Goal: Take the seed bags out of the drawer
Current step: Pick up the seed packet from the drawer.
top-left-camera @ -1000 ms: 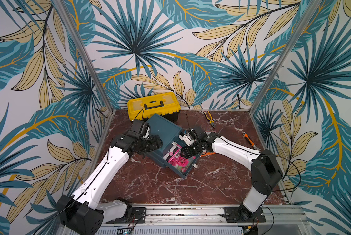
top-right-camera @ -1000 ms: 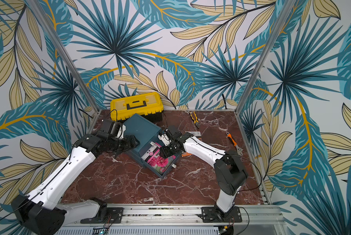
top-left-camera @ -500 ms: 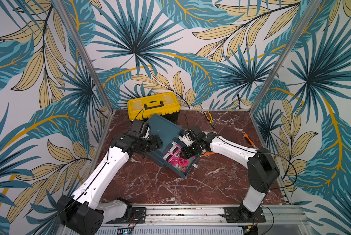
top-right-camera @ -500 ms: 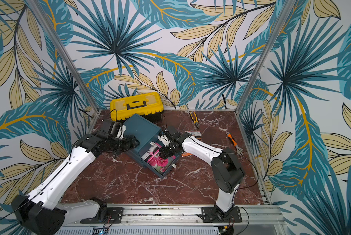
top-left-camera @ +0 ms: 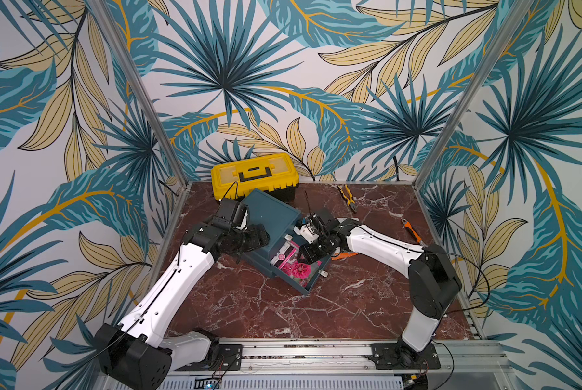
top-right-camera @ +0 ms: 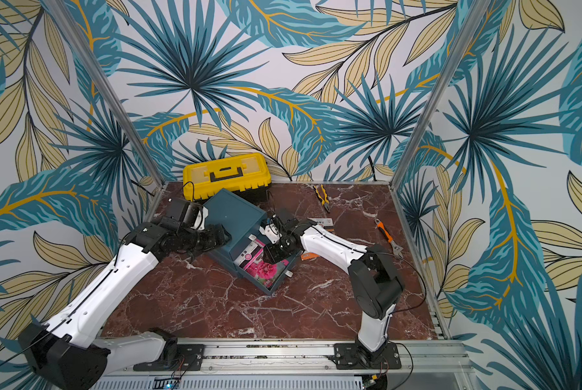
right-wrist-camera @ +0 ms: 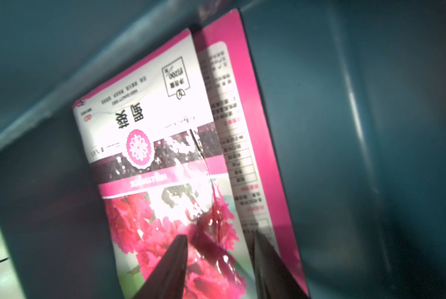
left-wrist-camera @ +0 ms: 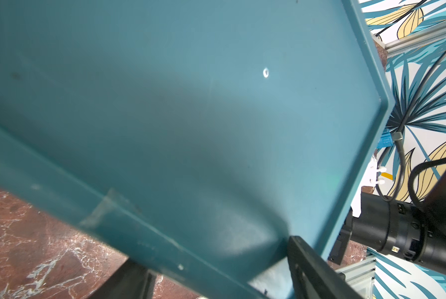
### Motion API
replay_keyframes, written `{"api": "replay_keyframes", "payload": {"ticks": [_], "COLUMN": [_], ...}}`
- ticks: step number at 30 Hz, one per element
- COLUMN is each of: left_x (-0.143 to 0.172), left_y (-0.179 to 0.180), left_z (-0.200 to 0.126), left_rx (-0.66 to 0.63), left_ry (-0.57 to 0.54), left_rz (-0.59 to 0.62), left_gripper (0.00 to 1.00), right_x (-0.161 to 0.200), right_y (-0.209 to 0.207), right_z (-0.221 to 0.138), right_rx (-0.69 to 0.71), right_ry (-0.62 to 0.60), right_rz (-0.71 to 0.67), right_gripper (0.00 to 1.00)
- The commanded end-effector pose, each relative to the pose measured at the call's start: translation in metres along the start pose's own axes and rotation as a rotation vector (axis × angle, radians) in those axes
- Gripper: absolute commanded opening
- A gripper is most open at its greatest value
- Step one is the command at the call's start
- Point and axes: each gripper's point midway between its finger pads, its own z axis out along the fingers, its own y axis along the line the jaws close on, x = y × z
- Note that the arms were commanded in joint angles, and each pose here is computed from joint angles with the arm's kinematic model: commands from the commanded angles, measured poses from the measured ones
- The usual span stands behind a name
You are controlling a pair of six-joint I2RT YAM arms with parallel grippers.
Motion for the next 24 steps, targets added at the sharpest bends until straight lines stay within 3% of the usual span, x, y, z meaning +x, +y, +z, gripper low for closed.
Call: {"api": "replay_keyframes", "payload": {"ticks": [1,11,19,24], "left_x": [0.010,0.010,0.010,0.011], "left_y": [0.012,0.012,0.012,0.012], "left_z": [-0.001,-0.002,-0.003,-0.002], "left_rx": [-0.059,-0.058,-0.057,-0.058], "left_ry": [0.035,0.036,0.037,0.038], "left_rz": [-0.001,-0.002,-0.001,-0.003], "left_gripper": [0.81,0.81,0.81,0.81], "right_x": [-0.006,-0.006,-0.008,-0.013], "right_y": [0.017,0.029,0.018,0.010], "right_z": [-0.008,-0.013,-0.014,-0.020], "right_rx": [-0.073,-0.131,-0.083,-0.061], "right_ry": [-0.015,-0.016,-0.028,-0.048], "right_rz": [-0.005,0.024,0.064,0.083], "right_gripper": [0.41,0.26,0.07,0.02]}}
